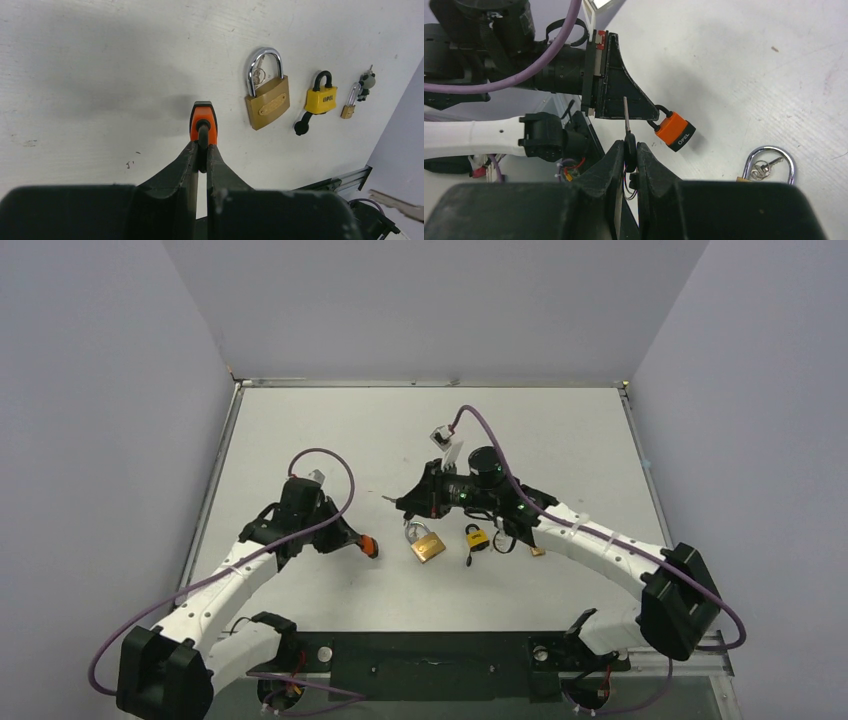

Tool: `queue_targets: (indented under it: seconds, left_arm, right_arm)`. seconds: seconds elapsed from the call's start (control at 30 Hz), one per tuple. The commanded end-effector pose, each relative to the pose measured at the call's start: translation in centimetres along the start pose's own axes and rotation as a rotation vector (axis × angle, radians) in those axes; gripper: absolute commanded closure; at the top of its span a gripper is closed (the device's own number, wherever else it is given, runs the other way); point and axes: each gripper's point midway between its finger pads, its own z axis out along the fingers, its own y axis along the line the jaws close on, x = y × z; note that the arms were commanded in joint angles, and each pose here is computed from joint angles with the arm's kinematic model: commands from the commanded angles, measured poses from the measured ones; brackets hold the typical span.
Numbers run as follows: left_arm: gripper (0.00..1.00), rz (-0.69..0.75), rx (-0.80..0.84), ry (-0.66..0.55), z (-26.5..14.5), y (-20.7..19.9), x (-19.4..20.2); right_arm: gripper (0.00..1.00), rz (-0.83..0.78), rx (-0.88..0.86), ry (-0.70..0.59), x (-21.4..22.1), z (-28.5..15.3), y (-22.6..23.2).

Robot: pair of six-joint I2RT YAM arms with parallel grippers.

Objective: Lock with the key
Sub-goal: Place the lock at the center of the board.

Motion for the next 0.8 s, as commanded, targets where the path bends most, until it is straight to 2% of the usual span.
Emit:
queue_targets:
  seconds: [0.0,0.33,0.53,0.77]
  left_arm:
    - [1.00,-0.060,0.110,-0.072,1.6,-1.8,-1.7]
    - [1.00,-0.097,0.137,0.009,4.6,0.8,0.1]
    - [1.00,-0.093,0.004,0.038,5.3,3.7,0.0]
    - [1.00,0.025,-0.109,0.062,5.3,5.0,-1.3]
  right_arm:
    - [1.00,-0.021,0.040,-0.021,-0.4,2.3,-0.2]
    - [1.00,0.034,0.134,0.117,4.1,8.0,-3.6]
    - [1.00,0.036,0.210,0.142,5.1,10.0,-5.7]
    - [1.00,0.003,0.295,0.155,5.0,11.8,-8.1]
